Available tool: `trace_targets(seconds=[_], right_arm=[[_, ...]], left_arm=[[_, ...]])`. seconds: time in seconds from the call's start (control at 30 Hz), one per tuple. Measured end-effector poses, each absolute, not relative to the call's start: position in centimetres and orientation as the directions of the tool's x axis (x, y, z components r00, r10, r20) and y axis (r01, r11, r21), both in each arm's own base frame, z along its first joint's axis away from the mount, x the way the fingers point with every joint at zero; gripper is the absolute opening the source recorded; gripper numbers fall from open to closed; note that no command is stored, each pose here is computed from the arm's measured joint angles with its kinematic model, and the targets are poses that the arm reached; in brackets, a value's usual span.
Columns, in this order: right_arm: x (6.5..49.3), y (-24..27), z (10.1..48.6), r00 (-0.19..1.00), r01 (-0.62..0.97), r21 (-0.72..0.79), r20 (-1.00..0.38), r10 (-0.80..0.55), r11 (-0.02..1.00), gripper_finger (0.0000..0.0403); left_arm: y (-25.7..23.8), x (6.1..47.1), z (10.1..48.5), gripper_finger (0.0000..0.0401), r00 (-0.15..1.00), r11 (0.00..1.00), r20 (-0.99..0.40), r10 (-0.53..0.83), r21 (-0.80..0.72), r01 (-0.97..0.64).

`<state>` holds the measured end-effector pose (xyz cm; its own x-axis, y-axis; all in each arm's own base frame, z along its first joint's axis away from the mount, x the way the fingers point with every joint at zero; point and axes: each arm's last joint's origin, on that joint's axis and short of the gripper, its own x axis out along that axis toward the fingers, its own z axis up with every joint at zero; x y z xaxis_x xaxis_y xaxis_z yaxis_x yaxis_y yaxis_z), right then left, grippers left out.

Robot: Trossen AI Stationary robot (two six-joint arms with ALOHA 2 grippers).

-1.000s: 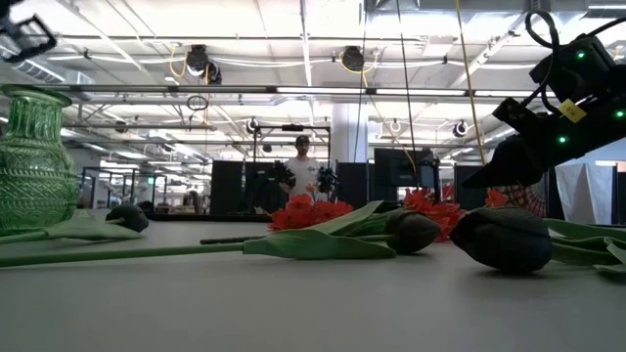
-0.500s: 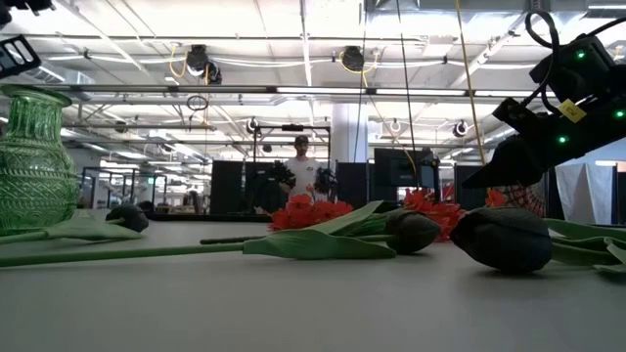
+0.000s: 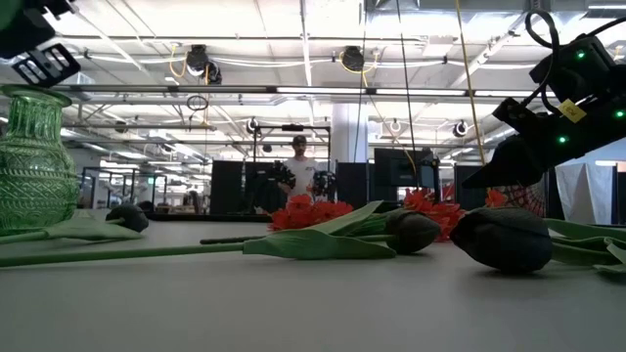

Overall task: Sort flowers into vase by color
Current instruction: Put the top light orange flower into the bottom green vase, then put the right light orange flower into the bottom green vase

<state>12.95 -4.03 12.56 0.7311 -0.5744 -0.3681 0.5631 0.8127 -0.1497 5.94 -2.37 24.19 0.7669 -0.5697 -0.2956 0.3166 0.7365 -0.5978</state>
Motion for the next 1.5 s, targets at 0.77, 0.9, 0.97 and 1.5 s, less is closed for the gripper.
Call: trace_targets(seconds=[0.77,0.9,0.97,1.5], right_arm=[[12.9,-4.0,12.6,0.731,0.563,-0.150,-0.368,-0.574,0.813,0.0086],[12.9,-4.0,12.6,0.731,0.563,-0.150,-0.368,-0.574,0.813,0.0086],[12.9,-4.0,12.6,0.731,0.563,-0.150,-0.368,-0.575,0.813,0.0086],[12.9,-4.0,12.6,0.731,0.563,-0.150,-0.368,-0.574,0.813,0.0086]], left_arm=[[-1.3,6.3,23.7,0.0145,0.907,0.874,-0.365,-0.211,-0.486,0.008],[-0.9,6.4,23.9,0.0145,0.939,0.890,-0.339,-0.048,-0.441,-0.113],[-0.7,6.4,23.9,0.0145,0.941,0.892,-0.339,0.008,-0.423,-0.160],[0.4,6.2,24.1,0.0145,0.879,0.829,-0.290,0.378,-0.318,-0.461]])
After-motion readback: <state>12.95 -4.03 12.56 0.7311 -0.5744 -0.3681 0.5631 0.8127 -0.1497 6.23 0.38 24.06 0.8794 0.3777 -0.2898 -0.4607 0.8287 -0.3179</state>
